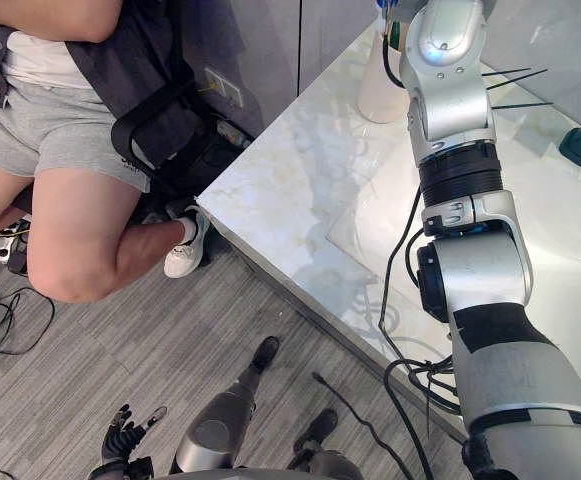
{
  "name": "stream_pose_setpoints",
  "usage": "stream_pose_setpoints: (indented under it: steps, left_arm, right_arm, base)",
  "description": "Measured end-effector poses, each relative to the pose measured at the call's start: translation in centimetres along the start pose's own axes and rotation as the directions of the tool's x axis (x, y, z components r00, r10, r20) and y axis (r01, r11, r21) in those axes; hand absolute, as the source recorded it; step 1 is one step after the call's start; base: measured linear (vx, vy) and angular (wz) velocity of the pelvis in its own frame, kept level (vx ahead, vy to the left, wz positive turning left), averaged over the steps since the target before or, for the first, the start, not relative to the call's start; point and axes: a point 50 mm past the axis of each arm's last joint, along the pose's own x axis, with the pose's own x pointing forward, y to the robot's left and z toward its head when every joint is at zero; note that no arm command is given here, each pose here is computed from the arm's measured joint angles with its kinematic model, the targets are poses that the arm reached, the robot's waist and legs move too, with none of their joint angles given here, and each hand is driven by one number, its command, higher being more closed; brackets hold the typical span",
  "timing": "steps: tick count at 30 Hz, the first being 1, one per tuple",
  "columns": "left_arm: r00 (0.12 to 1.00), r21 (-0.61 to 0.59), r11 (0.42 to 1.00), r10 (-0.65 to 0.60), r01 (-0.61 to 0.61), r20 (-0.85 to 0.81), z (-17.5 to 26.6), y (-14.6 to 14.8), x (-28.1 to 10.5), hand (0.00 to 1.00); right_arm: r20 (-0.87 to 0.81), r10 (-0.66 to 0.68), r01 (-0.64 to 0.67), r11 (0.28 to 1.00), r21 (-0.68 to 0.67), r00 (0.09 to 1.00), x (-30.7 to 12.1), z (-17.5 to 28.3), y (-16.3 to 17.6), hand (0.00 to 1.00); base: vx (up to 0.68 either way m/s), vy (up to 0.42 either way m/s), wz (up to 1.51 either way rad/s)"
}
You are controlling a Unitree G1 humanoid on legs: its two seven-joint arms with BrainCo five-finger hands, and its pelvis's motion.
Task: Organize washtable
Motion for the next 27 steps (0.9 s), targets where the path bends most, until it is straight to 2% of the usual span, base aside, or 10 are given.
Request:
stream_pose_setpoints:
  steps: [7,14,15,27]
  left_arm:
    - [1.000,0.006,1.000,-0.006,0.006,-0.005,-0.1,-0.4,0.1,0.00]
    - [1.000,0.020,1.000,-0.017,0.017,0.000,0.0,-0.8,0.1,0.00]
    - [1.000,0.020,1.000,-0.017,0.017,0.000,0.0,-0.8,0.1,0.00]
    - [1.000,0.030,0.999,-0.013,0.014,-0.006,-0.1,-1.1,0.0,0.00]
  right_arm:
    - [-0.003,0.016,-0.017,0.990,-0.141,1.000,-0.1,-0.7,0.0,1.00]
    - [0.008,0.042,-0.040,0.984,-0.173,0.999,-0.3,-0.7,0.4,1.00]
    - [0.007,0.042,-0.040,0.984,-0.173,0.999,-0.3,-0.7,0.4,0.00]
    - [-0.046,0.048,-0.056,0.977,-0.207,0.998,-1.2,-2.4,0.3,0.00]
  base:
    - [-0.05,0.031,0.02]
    - [-0.01,0.028,-0.01]
    - [0.01,0.035,-0.01]
    - [-0.01,0.024,-0.03]
